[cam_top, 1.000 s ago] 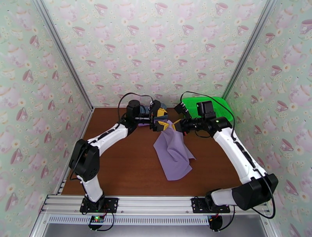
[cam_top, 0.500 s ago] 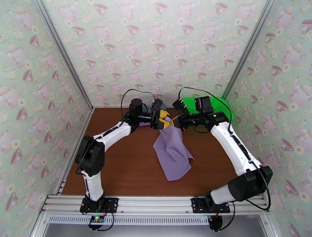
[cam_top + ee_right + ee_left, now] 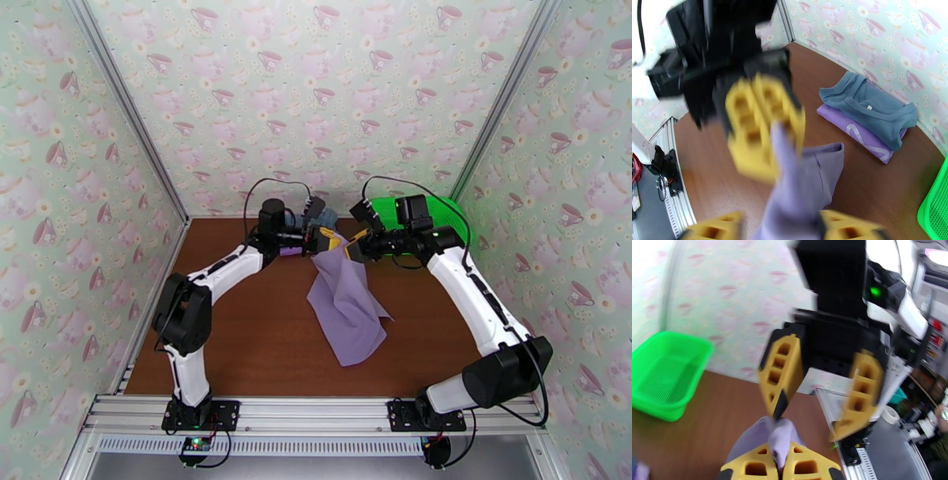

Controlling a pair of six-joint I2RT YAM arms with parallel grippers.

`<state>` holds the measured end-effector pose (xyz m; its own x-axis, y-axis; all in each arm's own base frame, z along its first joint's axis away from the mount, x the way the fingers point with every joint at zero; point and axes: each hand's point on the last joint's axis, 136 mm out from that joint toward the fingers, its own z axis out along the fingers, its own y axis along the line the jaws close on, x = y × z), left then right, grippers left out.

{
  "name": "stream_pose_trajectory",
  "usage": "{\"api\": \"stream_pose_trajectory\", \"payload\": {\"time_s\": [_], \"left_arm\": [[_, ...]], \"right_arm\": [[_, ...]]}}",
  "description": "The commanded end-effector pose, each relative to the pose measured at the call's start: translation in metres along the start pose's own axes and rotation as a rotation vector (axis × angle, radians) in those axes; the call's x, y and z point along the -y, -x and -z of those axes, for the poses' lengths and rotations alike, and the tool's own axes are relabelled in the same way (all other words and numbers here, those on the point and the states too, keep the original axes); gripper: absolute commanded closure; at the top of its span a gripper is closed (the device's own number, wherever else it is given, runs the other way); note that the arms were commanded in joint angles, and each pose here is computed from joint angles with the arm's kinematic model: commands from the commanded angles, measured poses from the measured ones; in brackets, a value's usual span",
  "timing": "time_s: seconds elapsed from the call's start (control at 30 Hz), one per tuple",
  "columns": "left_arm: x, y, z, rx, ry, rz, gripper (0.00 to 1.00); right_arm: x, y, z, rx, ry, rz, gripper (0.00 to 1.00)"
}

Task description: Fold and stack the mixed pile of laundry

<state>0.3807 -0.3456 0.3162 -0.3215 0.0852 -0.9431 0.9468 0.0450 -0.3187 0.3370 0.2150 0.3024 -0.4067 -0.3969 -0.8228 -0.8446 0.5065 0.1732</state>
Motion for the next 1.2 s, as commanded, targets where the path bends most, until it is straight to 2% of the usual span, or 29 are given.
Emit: {"api": "stream_pose_trajectory", "payload": {"time_s": [0.0,0.1,0.2,0.3,0.53,0.63,0.77,0.83,1.03,1.17], "left_arm": [[0.014,0.02,0.037,-0.172,0.228,-0.147,1.0],[0.019,0.014,0.056,-0.352,0.305,-0.146,1.0],[0.027,0.015,0.072,-0.442,0.355,-0.157,1.0],[0.041,0.02,0.08,-0.465,0.376,-0.214,1.0],[0.099,0.028,0.087,-0.479,0.348,-0.381,1.0],[0.131,0.034,0.088,-0.464,0.289,-0.394,1.0],[0.165,0.027,0.087,-0.498,0.217,-0.377,1.0],[0.175,0.018,0.087,-0.528,0.202,-0.364,1.0],[0.179,-0.009,0.094,-0.621,0.248,-0.338,1.0],[0.18,-0.01,0.096,-0.619,0.27,-0.347,1.0]], "right_arm": [[-0.004,-0.007,0.001,0.017,0.005,0.087,0.26],[-0.006,-0.012,-0.006,0.047,0.046,0.202,0.21],[-0.009,-0.017,-0.013,0.084,0.096,0.365,0.19],[-0.007,-0.018,-0.016,0.141,0.142,0.512,0.17],[0.012,-0.005,-0.019,0.185,0.286,0.628,0.17],[0.006,-0.001,-0.017,0.195,0.379,0.684,0.16],[-0.007,0.011,-0.01,0.273,0.476,0.776,0.16],[-0.014,0.014,-0.011,0.28,0.51,0.826,0.16],[-0.038,0.008,-0.041,0.146,0.562,0.959,0.16],[-0.06,0.011,-0.054,0.147,0.603,1.016,0.16]]}}
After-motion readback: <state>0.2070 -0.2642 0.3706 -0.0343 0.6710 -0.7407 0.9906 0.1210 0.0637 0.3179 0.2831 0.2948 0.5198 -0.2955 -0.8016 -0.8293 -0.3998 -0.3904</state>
